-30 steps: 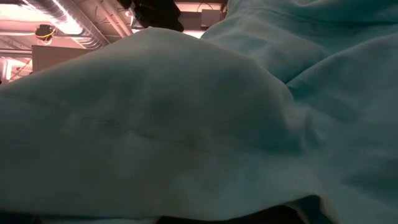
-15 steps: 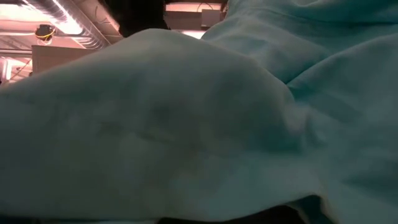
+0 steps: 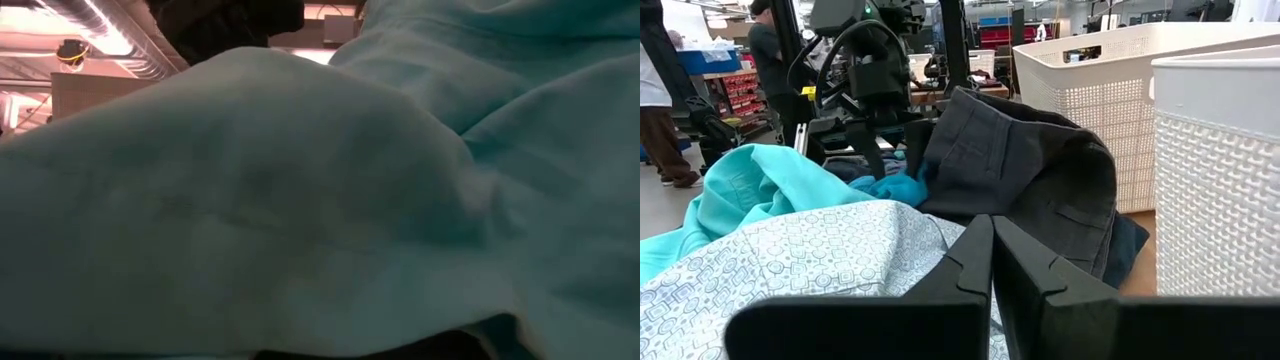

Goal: Sort clothes
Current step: Put the blue shorts into the left white laundry bin

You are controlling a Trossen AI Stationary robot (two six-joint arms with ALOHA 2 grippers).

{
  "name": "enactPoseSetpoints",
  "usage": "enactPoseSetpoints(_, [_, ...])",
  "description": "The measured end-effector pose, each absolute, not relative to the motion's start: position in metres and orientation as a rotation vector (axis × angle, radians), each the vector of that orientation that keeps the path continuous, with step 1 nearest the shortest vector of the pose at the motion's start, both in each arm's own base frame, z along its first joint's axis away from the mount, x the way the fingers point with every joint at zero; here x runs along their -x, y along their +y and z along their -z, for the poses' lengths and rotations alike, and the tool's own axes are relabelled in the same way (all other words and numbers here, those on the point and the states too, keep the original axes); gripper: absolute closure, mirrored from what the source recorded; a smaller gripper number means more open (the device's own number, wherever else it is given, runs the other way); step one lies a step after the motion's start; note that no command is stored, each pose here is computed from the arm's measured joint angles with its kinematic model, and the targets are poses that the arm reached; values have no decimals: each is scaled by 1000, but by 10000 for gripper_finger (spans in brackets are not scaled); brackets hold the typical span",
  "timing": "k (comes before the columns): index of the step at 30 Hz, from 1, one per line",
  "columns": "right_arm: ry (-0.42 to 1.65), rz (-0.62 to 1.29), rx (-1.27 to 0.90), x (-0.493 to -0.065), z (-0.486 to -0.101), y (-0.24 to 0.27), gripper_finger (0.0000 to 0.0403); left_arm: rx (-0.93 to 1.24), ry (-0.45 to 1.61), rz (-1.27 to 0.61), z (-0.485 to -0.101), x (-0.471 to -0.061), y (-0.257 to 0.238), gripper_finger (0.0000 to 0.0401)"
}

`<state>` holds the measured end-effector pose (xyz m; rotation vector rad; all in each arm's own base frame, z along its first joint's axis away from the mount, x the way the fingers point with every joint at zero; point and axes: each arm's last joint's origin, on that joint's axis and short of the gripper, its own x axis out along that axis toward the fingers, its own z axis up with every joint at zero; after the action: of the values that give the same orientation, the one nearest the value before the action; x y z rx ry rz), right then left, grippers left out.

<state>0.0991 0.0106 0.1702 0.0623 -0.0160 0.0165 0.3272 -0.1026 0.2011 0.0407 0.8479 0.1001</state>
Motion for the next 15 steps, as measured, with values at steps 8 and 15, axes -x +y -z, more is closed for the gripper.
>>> enactPoseSetpoints(8, [-16, -17, -63, -99, -170, 11, 389, -55, 838, -49, -209, -322, -107, 391])
enactPoseSetpoints(15, [-17, -5, -63, -99, -170, 10, 389, -20, 722, -17, -248, -307, -105, 388])
